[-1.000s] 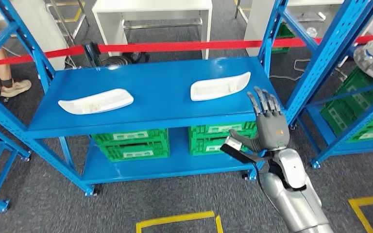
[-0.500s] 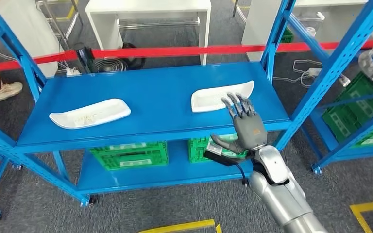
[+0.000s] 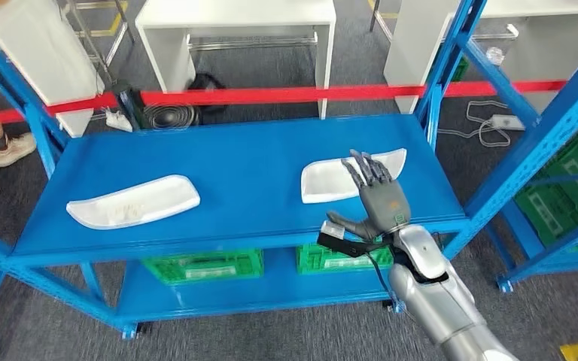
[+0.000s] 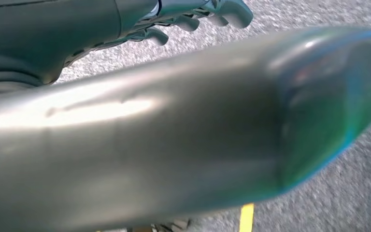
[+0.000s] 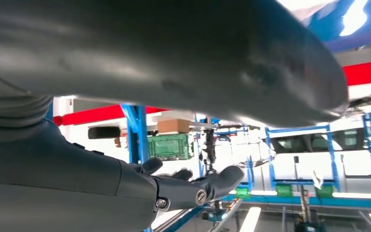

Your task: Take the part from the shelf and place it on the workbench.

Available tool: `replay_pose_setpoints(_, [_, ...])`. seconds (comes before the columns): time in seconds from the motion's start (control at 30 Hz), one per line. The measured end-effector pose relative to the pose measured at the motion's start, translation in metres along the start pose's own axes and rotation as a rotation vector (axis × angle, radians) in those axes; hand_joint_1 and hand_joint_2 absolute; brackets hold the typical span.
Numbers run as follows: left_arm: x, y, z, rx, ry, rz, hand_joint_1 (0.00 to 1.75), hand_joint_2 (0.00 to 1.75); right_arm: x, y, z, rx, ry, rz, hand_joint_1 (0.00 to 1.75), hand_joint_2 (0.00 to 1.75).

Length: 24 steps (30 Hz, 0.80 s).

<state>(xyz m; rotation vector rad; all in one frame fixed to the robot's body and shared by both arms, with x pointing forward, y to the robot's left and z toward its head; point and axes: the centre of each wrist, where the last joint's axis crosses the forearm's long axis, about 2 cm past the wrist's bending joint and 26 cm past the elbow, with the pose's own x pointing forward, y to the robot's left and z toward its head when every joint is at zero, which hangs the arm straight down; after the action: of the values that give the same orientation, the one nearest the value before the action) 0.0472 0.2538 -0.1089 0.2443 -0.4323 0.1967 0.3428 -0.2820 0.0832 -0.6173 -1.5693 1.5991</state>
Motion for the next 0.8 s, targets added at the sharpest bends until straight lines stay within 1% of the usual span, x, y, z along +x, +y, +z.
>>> replay_pose_setpoints(0.13, [0.003, -0.002, 0.000, 0.018, -0.001, 0.009, 0.00, 0.00, -0.005, -0.001, 0.000, 0.014, 0.018, -0.036, 0.00, 0.00])
replay_pose_setpoints(0.3, [0.000, 0.001, 0.000, 0.074, 0.015, 0.025, 0.00, 0.00, -0.008, 0.010, 0.004, 0.068, 0.031, -0.151, 0.00, 0.00])
replay_pose_setpoints(0.43, [-0.001, -0.001, 0.001, 0.079, 0.029, 0.030, 0.00, 0.00, -0.012, 0.016, 0.007, 0.098, 0.038, -0.217, 0.00, 0.00])
replay_pose_setpoints(0.63, [0.002, -0.006, 0.002, 0.076, 0.030, 0.034, 0.00, 0.00, -0.017, 0.026, 0.012, 0.138, 0.081, -0.228, 0.00, 0.00])
replay_pose_setpoints(0.8, [0.002, -0.009, 0.003, 0.120, 0.052, 0.035, 0.00, 0.00, -0.019, 0.031, 0.013, 0.144, 0.105, -0.221, 0.00, 0.00])
